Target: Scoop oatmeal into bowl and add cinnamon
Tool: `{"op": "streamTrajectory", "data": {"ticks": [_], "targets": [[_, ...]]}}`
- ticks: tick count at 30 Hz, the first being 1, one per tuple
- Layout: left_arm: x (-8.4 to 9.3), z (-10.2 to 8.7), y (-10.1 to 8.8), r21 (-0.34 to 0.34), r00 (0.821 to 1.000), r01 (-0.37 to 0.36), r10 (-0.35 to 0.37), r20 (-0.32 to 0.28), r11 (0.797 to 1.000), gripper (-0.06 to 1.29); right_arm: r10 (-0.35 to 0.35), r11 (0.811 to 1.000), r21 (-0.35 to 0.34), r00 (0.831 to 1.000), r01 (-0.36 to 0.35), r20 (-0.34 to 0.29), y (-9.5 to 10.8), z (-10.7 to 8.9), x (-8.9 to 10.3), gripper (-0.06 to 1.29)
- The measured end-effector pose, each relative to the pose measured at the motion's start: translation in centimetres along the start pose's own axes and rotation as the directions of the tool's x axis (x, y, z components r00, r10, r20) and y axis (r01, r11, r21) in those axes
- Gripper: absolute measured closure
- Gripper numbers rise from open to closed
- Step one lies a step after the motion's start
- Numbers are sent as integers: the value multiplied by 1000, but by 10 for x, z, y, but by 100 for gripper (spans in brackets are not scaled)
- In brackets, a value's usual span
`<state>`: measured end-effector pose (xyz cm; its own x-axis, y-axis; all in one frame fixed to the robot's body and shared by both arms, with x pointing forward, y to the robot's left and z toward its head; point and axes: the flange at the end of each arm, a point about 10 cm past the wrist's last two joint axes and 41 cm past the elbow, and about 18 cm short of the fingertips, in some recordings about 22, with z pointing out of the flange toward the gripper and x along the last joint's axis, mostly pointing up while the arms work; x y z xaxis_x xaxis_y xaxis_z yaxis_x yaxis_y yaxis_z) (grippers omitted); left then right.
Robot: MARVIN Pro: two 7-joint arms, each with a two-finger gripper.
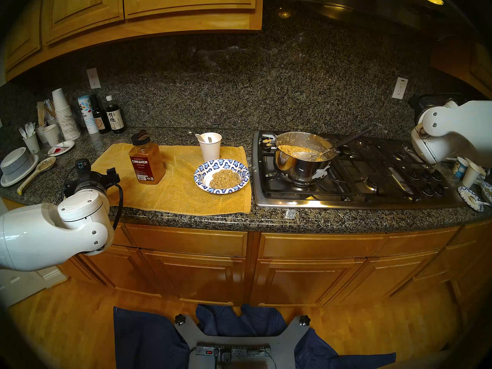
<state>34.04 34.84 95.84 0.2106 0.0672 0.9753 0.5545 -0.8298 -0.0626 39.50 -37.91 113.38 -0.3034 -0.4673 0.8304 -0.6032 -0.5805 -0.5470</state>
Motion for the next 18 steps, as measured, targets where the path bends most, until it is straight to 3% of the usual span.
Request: {"op": "streamTrajectory", "data": {"ticks": [8,18], "targets": [[0,-19,17,-135,999,17,-24,-47,991,-3,1,1000,1,1000,-1,-1,0,0,1,-1],[-2,-23,23,-204,995,17,-36,-90,979,-3,0,1000,1,1000,0,-2,0,0,1,-1]]}}
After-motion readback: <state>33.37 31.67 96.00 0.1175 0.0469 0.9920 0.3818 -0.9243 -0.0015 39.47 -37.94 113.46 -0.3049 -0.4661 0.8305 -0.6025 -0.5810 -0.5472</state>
